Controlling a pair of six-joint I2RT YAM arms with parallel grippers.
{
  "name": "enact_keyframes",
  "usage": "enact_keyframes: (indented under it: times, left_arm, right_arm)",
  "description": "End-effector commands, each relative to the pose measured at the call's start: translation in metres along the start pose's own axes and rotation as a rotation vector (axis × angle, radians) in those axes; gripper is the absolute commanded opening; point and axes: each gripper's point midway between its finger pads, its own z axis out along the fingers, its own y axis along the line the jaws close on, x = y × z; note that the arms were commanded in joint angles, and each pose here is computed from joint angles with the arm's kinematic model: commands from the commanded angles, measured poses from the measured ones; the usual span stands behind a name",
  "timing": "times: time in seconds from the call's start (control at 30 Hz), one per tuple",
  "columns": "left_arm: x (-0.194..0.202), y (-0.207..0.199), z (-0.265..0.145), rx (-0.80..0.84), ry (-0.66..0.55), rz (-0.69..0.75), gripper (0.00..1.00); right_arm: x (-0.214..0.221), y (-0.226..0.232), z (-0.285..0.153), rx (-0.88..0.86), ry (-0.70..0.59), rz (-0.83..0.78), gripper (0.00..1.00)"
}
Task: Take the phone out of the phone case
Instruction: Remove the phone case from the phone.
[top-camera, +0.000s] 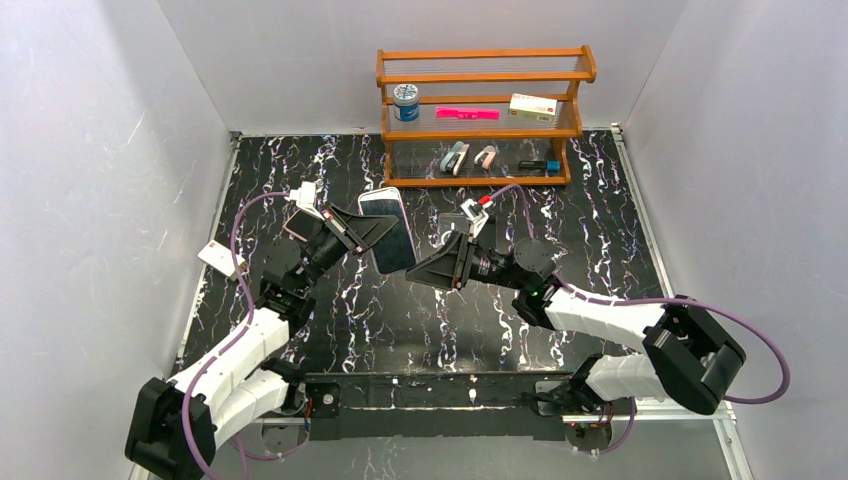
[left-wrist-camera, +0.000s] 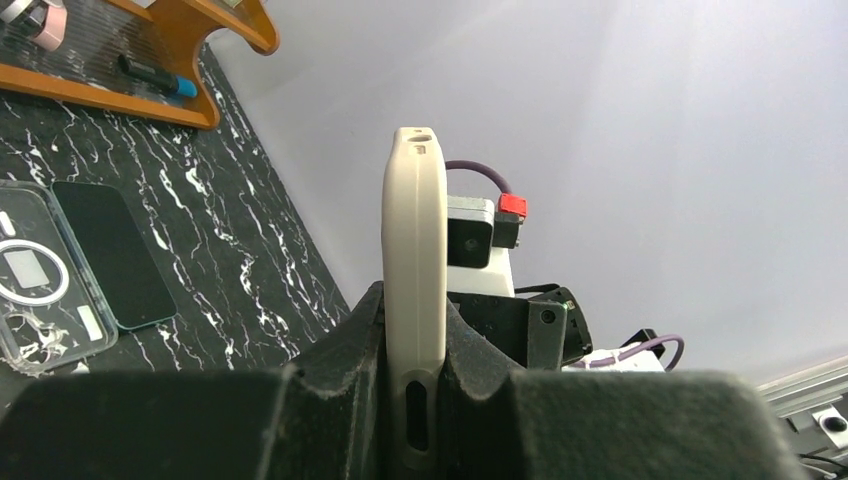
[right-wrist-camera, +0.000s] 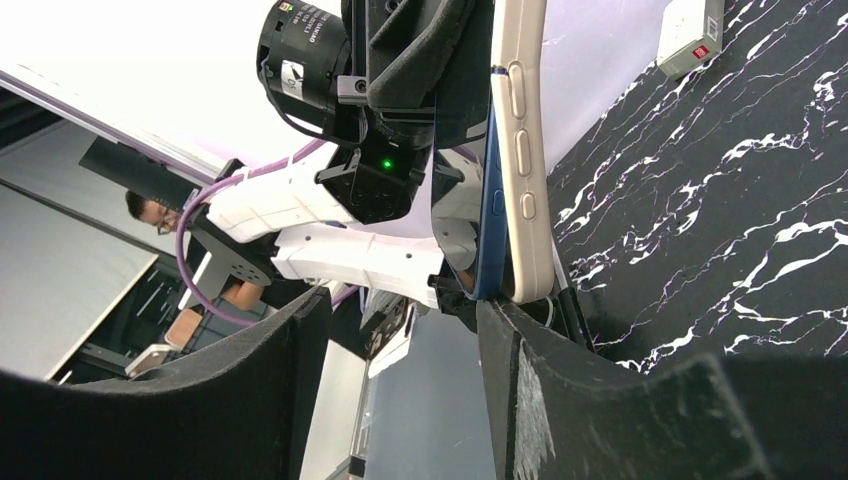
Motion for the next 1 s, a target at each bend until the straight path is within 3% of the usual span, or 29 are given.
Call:
enact_keyframes:
  times: [0.0, 0.33, 0.5, 0.7, 0.97]
  left_arm:
    - [0.038, -0.044, -0.011, 0.164, 0.154, -0.048, 0.0]
    - [0.059, -0.05, -0.01, 0.194, 0.231, -0.036, 0.0]
    - [0.056, -0.05, -0.017, 0.199, 0.185, -0.007, 0.0]
    - [0.057, -0.042, -0.014, 0.178, 0.176, 0.0, 0.0]
    - [0.079, -0.036, -0.007, 0.174, 0.266, -0.002, 0.0]
  right_arm:
    - [-0.039, 0.012, 0.004, -0.005, -0.147, -0.086, 0.64]
    - [-0.055, 0.003, 0.003, 0.033, -0.177, -0.118, 0.64]
    - [-0.066, -0.003, -0.007, 0.067, -0.236, -0.121, 0.64]
    - [-0.064, 0.0, -0.003, 0.047, -0.21, -0.11, 0.63]
    - [-0.07, -0.002, 0.003, 0.045, -0.211, -0.13, 0.6]
